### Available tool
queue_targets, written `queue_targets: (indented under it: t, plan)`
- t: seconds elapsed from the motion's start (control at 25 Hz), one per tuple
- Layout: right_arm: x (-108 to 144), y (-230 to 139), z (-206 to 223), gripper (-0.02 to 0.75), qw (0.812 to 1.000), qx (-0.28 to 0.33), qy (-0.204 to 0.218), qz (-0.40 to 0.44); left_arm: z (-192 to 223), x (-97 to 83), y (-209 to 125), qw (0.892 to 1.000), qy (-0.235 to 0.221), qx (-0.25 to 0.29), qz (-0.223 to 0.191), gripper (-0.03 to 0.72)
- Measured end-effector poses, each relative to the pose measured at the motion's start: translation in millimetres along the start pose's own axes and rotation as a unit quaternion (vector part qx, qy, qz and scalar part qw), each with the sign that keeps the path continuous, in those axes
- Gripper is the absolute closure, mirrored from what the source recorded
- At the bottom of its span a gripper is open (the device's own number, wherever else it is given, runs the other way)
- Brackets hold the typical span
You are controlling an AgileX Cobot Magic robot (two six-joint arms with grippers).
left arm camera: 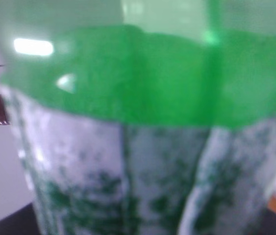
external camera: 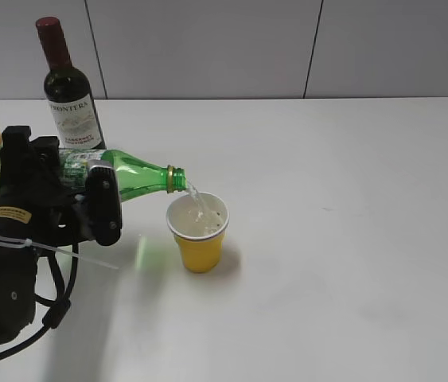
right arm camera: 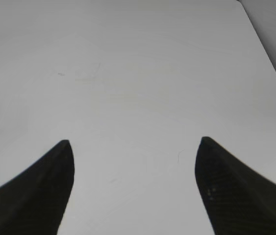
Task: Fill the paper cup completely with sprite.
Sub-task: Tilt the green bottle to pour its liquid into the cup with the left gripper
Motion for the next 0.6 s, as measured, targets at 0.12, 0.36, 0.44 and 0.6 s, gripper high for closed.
queue_targets:
  t: [0.12,0.36,0.44,0.6]
  plan:
    - [0.0,0.0,0.0,0.144,1.000,0.000,0.000,0.000,-0.1,0.0,0.3,1.000,0.000,-0.001,0.002,0.241]
    - [0.0,0.0,0.0,0.144,1.000,0.000,0.000,0.000,-0.1,0.1,0.2,1.000,0.001,-0.001,0.013,0.241]
    - [0.0,0.0,0.0,0.144,1.000,0.000,0.000,0.000,-0.1,0.1,0.2,1.000,0.001,-0.001,0.013,0.241]
    - [0.0,0.0,0.0,0.144,1.000,0.000,0.000,0.000,-0.1,0.2,0.4,1.000,0.001,-0.001,0.011,0.241]
Point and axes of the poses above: a point on each arm's last joint axis where the gripper is mounted, z pointing out along that axis toward the gripper, x along the wrist's bending axis when the last joint is at zero, y = z × x, the point moved 4 cm from there along z, pointing out along that axis toward the gripper
